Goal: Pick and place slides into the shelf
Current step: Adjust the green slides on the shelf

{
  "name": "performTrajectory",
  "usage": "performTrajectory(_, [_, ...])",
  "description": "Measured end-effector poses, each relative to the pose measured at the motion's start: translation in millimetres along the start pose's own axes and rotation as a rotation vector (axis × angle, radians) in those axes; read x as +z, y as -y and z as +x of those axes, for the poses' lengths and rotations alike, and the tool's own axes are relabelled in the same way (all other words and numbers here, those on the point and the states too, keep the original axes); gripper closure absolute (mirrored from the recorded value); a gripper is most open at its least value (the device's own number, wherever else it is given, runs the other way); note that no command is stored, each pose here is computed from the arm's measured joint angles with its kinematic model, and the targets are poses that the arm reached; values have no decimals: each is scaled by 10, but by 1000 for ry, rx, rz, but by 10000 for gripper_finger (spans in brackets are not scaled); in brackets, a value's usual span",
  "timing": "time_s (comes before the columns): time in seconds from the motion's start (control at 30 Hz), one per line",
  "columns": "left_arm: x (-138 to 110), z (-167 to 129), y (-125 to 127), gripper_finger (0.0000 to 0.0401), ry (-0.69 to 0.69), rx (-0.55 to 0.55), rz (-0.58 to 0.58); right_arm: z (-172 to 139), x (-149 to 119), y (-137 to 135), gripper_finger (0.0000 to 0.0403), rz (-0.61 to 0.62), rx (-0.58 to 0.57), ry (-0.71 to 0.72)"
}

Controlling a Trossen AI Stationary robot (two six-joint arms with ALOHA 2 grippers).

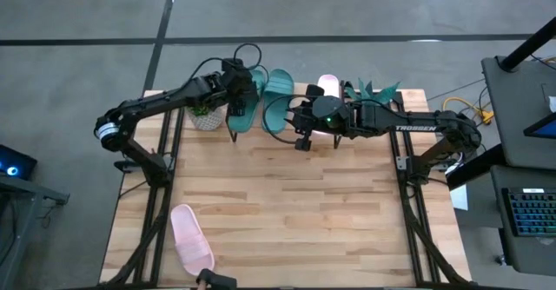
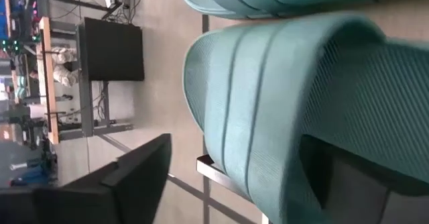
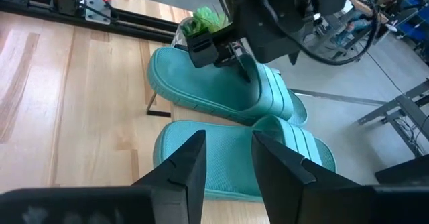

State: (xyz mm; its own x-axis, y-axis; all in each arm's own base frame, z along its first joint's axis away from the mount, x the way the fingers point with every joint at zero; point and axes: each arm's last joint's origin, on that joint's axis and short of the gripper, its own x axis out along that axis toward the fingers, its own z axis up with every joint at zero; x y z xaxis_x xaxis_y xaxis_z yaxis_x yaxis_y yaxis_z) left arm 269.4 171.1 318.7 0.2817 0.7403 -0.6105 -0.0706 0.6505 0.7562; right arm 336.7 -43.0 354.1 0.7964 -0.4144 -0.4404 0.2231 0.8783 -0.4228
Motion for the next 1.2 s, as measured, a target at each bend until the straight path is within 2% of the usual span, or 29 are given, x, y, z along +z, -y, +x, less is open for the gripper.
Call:
performTrajectory(0.13, [19,-38,1,57,10,0,-11,0,0,0,295,0,0,0])
performTrajectory(0.33, [46,-226,42,49,46,-12,-2,0,-21,-7,298,-10,7,-20])
performTrajectory(0.47, [109,-329,80,48,143,-59,-5,0,-21,-7,296,-9,6,-20])
performTrajectory(0.6, [240,-370,87,48,254,-44,-4,-11,-17,-2,300,-6,6,-17])
performTrajectory(0.73, [326,-308,77,49,294,1,25,-62,-1,23,303,3,2,-5])
performTrajectory(0.9, [389,-169,157,49,274,-26,70,-161,24,68,301,22,-5,16])
performTrajectory(1.2, [495,-42,176,49,293,-4,61,-339,50,141,310,68,-13,45])
